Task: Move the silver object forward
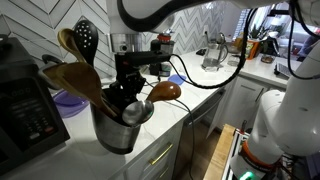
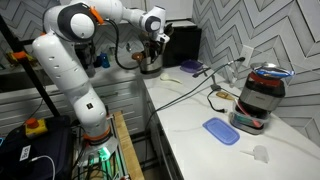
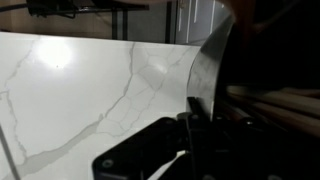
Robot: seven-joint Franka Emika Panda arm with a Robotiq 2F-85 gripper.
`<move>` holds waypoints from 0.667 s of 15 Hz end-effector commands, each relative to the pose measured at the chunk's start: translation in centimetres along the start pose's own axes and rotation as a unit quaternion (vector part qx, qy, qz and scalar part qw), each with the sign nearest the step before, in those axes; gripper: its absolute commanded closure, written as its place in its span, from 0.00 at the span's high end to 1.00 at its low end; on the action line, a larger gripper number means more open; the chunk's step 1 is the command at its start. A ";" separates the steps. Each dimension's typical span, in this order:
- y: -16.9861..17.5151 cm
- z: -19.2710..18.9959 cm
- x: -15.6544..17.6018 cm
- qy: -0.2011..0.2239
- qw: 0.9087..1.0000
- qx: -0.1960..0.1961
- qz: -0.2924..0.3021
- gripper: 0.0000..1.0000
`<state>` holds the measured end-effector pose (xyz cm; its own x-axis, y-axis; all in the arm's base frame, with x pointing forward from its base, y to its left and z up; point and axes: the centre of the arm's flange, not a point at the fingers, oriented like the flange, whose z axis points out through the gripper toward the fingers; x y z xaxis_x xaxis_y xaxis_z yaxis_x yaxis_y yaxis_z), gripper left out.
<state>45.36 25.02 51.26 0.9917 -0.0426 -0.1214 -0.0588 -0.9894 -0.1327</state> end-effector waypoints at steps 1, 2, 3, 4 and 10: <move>0.7 -1.2 0.1 0.019 0.999 0.028 -0.041 0.01; 0.7 -0.7 0.8 0.010 0.998 0.037 -0.057 0.01; 0.7 -0.4 1.0 0.007 0.996 0.040 -0.075 0.01; 0.7 -0.1 1.4 0.005 0.996 0.037 -0.082 0.01; 1.0 2.2 3.6 -0.005 0.991 0.037 -0.125 0.01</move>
<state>47.90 24.63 47.35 0.9772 0.1878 -0.0995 0.1677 -0.9690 -0.1813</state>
